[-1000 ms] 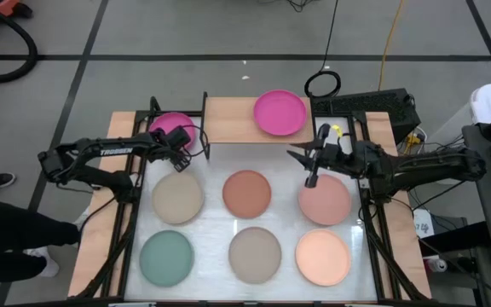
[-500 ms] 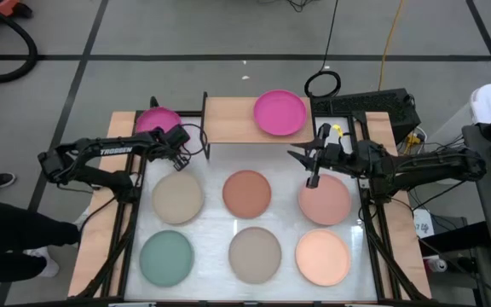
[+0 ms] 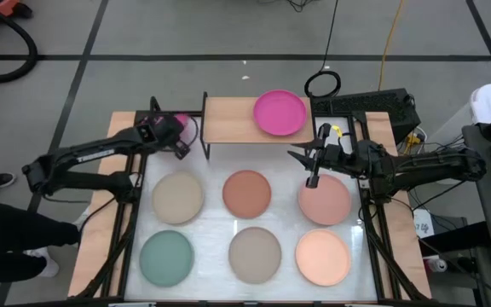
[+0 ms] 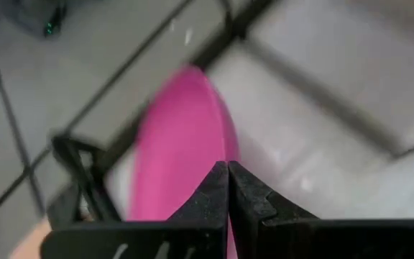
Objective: Place and stack plates onto a shelf
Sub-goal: Stack the pink plate on top of the pink plate on the shelf, then stack the pink plate on top of pink plate on the shelf
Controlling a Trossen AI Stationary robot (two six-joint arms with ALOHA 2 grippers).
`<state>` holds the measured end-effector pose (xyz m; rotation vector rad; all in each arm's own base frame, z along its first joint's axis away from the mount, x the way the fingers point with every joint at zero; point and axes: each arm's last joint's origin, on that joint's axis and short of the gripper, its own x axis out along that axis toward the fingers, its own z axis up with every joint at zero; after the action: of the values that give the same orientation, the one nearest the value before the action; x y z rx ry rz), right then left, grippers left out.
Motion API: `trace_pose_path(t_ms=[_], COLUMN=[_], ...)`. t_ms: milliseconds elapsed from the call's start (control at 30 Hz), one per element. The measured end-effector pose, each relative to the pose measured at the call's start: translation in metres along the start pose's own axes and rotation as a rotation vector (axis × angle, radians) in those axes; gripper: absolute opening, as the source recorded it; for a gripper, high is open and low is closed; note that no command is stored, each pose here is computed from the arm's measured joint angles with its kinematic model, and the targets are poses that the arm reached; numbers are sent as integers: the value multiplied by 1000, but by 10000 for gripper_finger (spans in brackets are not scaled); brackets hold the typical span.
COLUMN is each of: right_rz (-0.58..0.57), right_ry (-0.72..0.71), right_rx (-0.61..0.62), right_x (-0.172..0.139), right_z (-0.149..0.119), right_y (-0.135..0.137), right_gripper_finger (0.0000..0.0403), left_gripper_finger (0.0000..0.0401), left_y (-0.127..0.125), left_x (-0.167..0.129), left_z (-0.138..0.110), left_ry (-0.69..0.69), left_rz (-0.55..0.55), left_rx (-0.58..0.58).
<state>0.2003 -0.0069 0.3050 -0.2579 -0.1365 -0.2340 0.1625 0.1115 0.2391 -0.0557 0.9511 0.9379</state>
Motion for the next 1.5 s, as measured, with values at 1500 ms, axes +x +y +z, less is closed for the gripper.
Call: trace_pose_path(t_ms=[1500], right_rz=[1], right_ry=[11], right_rx=[11], right_x=[0], right_z=[-1], right_y=[0], right_gripper_finger=[84], left_gripper_finger=[125], left_y=[-72], left_x=[23], left_z=[-31], left_ry=[194], left_rz=[-222], left_rx=[229])
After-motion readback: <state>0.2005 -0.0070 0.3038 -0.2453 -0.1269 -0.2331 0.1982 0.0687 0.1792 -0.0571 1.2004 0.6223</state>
